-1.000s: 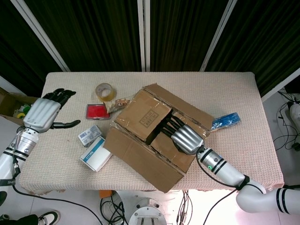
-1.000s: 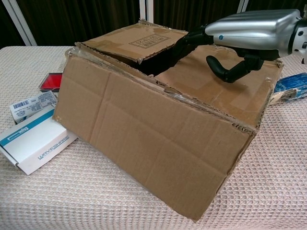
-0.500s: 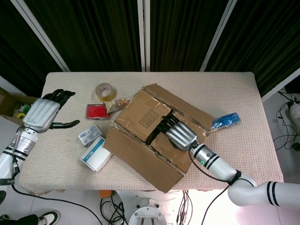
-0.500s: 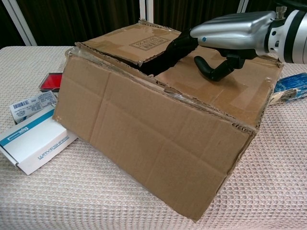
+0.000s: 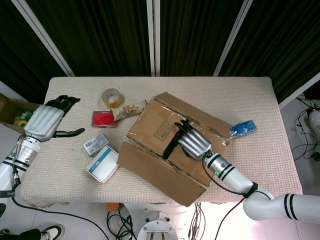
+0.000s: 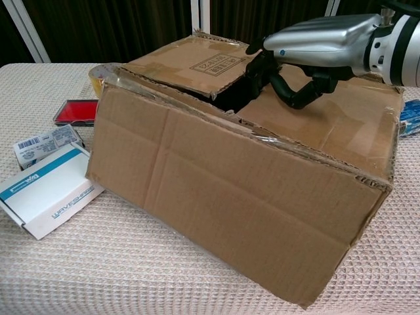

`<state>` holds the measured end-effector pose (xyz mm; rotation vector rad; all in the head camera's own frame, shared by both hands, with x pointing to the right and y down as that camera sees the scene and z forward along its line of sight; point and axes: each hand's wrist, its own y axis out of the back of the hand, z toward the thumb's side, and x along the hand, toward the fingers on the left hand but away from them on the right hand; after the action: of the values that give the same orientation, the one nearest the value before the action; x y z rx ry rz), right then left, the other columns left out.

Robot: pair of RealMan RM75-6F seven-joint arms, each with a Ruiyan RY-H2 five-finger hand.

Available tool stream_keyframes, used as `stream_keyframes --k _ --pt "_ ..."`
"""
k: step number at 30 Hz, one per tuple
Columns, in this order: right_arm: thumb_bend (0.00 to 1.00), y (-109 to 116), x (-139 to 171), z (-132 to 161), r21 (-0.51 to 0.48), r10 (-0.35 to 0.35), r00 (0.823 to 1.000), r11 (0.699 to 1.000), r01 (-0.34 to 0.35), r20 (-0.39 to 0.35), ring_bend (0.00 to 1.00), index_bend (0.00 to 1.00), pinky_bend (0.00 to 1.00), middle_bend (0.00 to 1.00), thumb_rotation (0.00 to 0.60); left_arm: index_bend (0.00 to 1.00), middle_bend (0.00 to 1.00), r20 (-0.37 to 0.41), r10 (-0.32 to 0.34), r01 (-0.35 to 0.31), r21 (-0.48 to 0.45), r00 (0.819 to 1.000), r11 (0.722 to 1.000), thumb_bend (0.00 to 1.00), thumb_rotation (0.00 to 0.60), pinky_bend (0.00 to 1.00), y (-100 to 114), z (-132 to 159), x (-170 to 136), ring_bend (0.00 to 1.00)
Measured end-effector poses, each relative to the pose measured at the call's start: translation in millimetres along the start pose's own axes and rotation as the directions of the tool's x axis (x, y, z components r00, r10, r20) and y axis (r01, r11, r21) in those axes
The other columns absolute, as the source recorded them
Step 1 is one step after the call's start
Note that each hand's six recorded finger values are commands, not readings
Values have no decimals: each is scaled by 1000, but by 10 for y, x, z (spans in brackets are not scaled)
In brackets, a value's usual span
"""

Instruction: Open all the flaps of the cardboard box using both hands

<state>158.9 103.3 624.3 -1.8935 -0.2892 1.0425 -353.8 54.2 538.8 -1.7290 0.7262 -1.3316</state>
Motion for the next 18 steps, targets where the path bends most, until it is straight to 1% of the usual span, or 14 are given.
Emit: stream_keyframes --k 3,6,12,18 --pt "881 50 9 -7 -10 -21 1000 1000 21 -1 0 562 0 400 600 98 119 2 1 -1 1 1000 1000 59 0 236 14 16 2 80" --pt "881 98 25 -19 -17 -38 999 999 38 -2 0 574 0 407 600 98 119 2 1 -1 3 1000 1000 60 0 236 21 28 4 80" --pt "881 247 103 -27 -29 -84 996 996 84 -11 0 578 0 410 600 98 119 4 -1 1 6 1000 1000 60 0 236 33 55 10 80" --pt "881 436 265 -45 -32 -132 991 991 131 -15 0 576 0 415 600 98 119 9 0 -1 10 1000 1000 60 0 236 49 94 9 80"
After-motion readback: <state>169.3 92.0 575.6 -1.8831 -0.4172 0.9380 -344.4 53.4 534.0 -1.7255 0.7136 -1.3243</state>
